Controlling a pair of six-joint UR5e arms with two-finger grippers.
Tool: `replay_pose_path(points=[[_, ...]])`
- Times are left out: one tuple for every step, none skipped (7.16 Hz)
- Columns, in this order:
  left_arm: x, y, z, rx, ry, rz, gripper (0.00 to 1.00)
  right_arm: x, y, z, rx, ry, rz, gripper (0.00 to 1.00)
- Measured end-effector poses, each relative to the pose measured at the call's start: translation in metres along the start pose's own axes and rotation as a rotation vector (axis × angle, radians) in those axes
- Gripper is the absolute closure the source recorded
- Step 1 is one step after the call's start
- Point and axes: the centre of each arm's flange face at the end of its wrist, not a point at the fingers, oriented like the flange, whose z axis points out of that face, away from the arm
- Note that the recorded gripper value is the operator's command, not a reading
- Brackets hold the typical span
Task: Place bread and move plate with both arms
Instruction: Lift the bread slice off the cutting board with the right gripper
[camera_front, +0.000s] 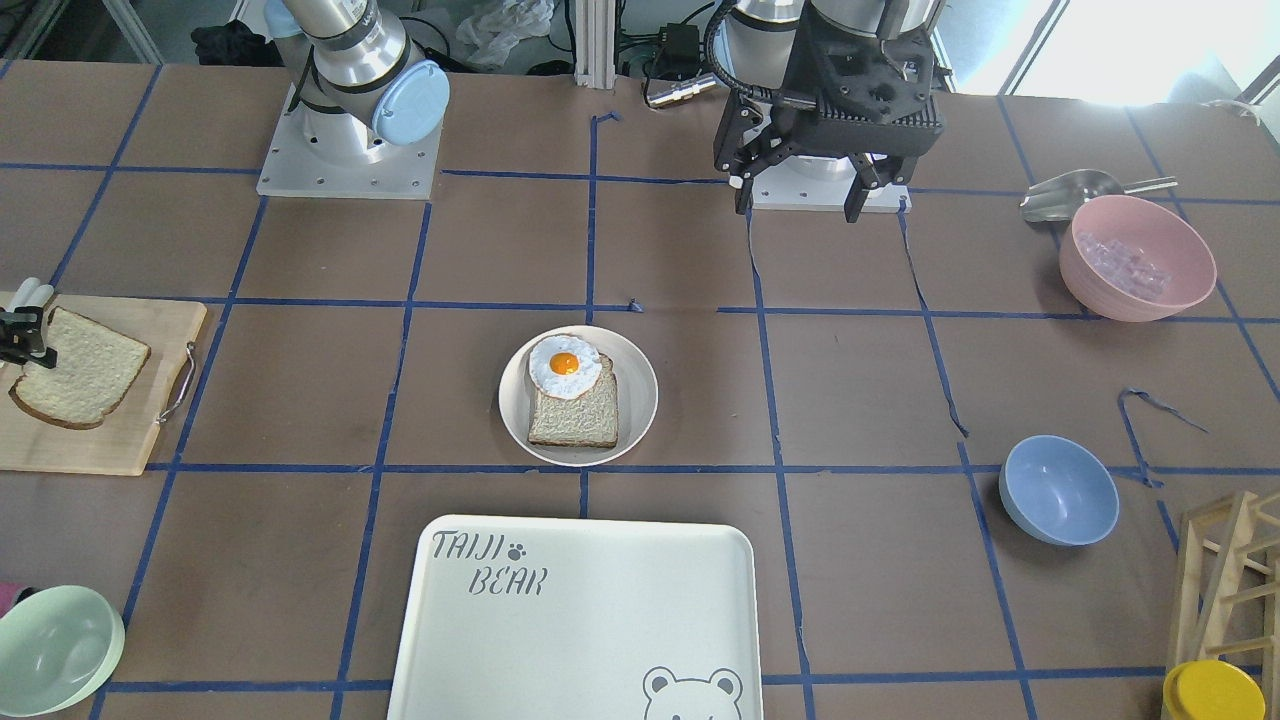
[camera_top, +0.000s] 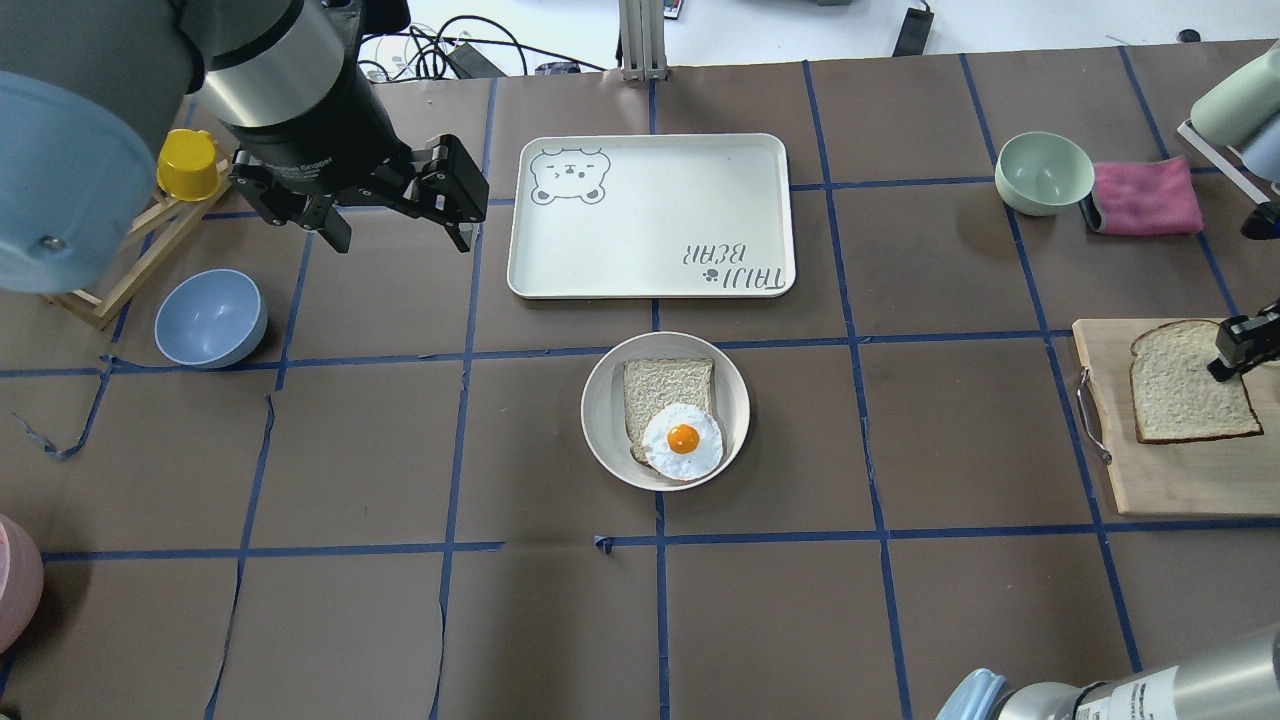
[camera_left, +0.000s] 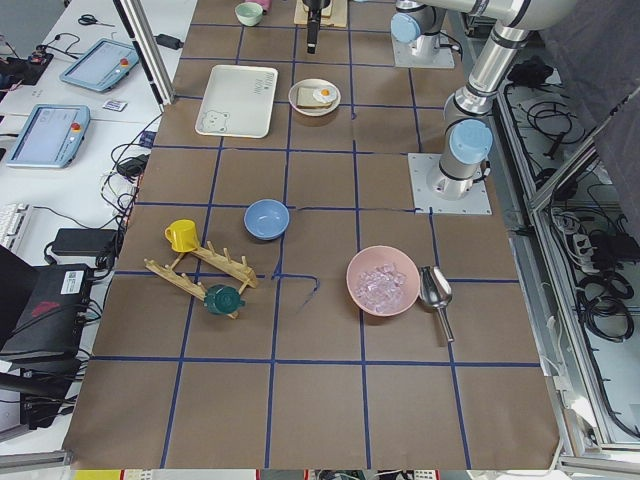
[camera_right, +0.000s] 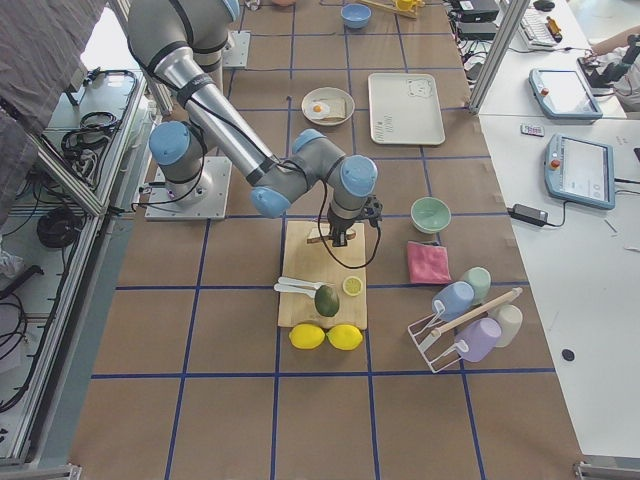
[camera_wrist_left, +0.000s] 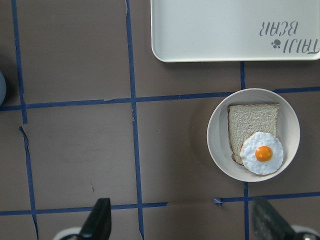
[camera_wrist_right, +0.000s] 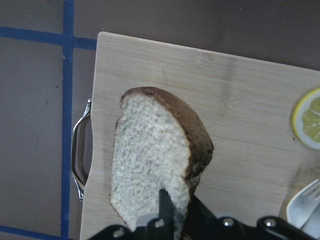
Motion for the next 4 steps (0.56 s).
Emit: replay_pose_path(points=[[0.000, 0.000, 0.000, 0.000, 0.000, 0.000, 0.00, -0.011, 0.000, -0.009, -0.002, 0.003, -0.013, 1.00], [0.000, 0.000, 0.000, -0.001, 0.001, 0.000, 0.00, -0.020, -0.001, -0.018, -0.003, 0.002, -0.025, 1.00], [0.000, 0.000, 0.000, -0.001, 0.000, 0.000, 0.00, -0.036, -0.002, -0.031, 0.006, -0.016, -0.041, 1.00], [0.000, 0.000, 0.000, -0.001, 0.000, 0.000, 0.00, -0.067, -0.009, -0.042, 0.024, -0.070, -0.055, 1.00]])
